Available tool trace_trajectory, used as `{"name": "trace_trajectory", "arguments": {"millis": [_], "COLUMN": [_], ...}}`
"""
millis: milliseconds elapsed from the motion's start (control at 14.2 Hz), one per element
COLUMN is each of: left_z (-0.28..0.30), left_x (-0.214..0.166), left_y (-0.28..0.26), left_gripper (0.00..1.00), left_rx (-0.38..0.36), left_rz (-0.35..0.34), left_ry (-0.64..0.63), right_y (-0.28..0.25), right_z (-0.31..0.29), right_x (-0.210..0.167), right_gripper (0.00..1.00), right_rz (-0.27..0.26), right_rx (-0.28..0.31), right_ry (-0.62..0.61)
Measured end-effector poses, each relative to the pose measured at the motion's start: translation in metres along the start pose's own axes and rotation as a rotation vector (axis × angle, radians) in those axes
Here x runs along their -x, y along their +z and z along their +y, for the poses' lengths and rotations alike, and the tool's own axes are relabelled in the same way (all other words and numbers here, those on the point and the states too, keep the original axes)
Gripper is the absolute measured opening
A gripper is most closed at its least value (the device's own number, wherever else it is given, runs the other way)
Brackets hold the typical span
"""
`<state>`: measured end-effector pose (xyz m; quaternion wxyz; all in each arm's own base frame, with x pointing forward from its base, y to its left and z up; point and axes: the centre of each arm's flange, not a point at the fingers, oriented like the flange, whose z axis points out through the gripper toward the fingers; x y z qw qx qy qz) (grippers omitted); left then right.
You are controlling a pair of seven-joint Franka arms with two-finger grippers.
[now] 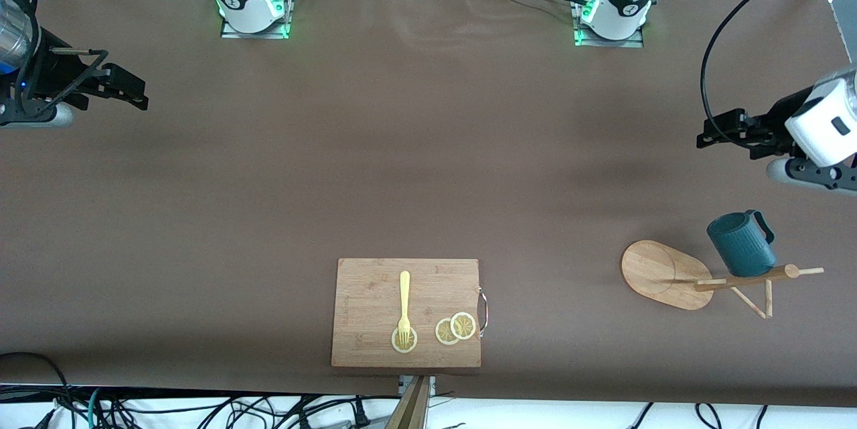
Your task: Pass cup and hang on rack
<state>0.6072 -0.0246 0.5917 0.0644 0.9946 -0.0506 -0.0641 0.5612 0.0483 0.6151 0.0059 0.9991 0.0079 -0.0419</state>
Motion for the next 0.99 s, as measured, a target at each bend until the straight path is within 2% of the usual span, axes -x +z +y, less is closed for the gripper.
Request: {"name": "trace_trajectory", "arguments": {"millis": [211,704,986], "left_z": [-0.018,-0.017,-0.01], "left_x": [0.016,0.019,0.02], "left_y": [-0.014,0.001,0.0], "left_gripper": [1.0,1.0,1.0], "left_rx": [-0.012,-0.016,-0.082], "left_rz": [0.015,-0.029,-0.032], "left_ry": [-0.046,-0.056,-0.037], "right_y": [0.0,0.0,0.0], "right_z": [0.0,0.0,0.0], "right_x": [0.0,0.0,0.0], "right_gripper": [1.0,1.0,1.0], "right_rz": [0.0,0.0,0.0], "right_rx": [0.0,0.0,0.0], "right_ry": [0.0,0.0,0.0]}}
